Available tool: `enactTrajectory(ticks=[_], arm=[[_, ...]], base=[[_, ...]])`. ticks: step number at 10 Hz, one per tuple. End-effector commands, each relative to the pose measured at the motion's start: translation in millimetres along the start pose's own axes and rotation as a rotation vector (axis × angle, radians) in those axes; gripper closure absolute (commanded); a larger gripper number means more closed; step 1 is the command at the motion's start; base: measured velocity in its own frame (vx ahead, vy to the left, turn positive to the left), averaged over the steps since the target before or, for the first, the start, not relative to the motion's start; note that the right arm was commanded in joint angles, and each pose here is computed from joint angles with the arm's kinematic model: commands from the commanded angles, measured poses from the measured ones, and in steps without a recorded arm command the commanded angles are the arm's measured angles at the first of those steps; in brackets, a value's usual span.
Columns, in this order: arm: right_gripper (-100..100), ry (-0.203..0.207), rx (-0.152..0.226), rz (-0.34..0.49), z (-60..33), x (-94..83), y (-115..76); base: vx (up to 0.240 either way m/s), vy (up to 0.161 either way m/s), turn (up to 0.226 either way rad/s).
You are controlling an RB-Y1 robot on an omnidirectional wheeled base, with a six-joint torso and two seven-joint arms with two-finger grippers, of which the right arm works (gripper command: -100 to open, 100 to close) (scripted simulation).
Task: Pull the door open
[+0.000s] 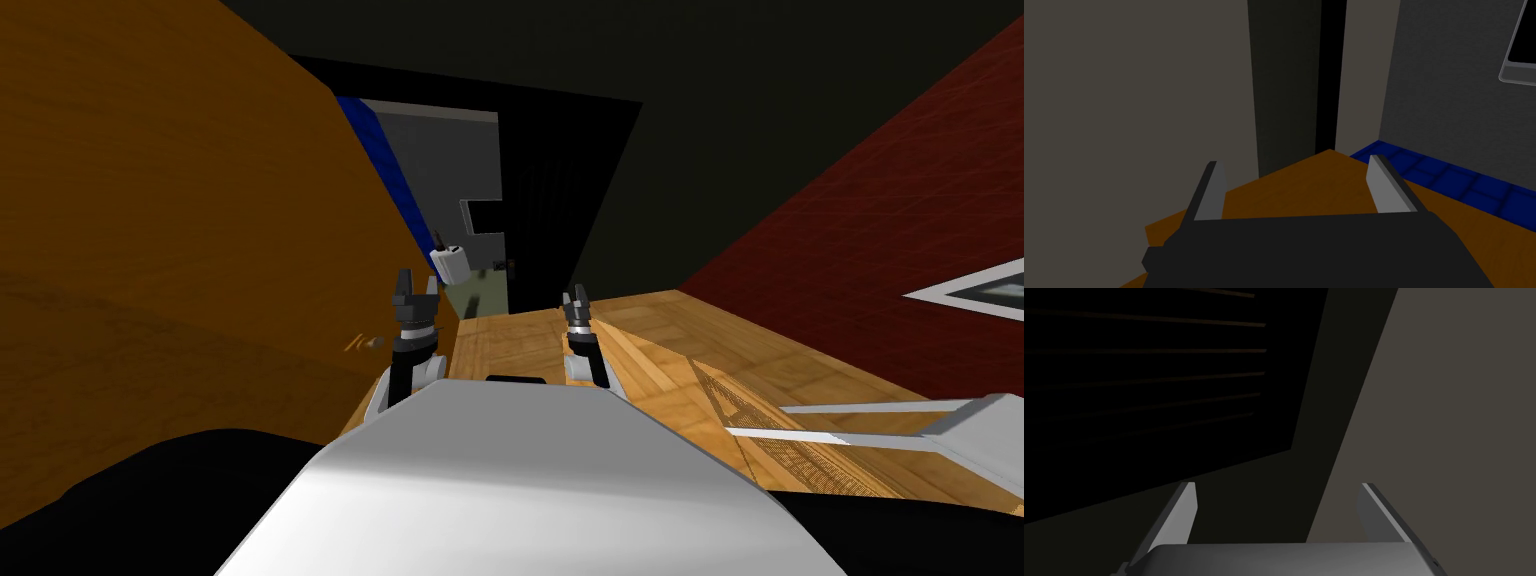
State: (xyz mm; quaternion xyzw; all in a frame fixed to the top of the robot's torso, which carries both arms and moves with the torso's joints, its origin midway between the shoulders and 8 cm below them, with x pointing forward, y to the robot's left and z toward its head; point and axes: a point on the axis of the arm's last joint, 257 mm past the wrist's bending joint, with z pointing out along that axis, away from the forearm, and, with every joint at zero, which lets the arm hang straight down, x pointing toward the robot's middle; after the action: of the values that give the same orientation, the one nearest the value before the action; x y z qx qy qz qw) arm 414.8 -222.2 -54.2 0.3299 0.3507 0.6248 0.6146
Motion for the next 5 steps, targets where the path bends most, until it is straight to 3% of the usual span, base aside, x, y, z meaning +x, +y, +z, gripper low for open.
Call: enactTrajectory(ticks=[1,5], arm=[[-100,0.018,0.013,0.021,2.4,9.1,-10.0],[-100,0.066,0.047,0.069,6.7,30.8,-33.7]], base=[[0.082,0.034,-0.075],[0.093,0.046,-0.074]])
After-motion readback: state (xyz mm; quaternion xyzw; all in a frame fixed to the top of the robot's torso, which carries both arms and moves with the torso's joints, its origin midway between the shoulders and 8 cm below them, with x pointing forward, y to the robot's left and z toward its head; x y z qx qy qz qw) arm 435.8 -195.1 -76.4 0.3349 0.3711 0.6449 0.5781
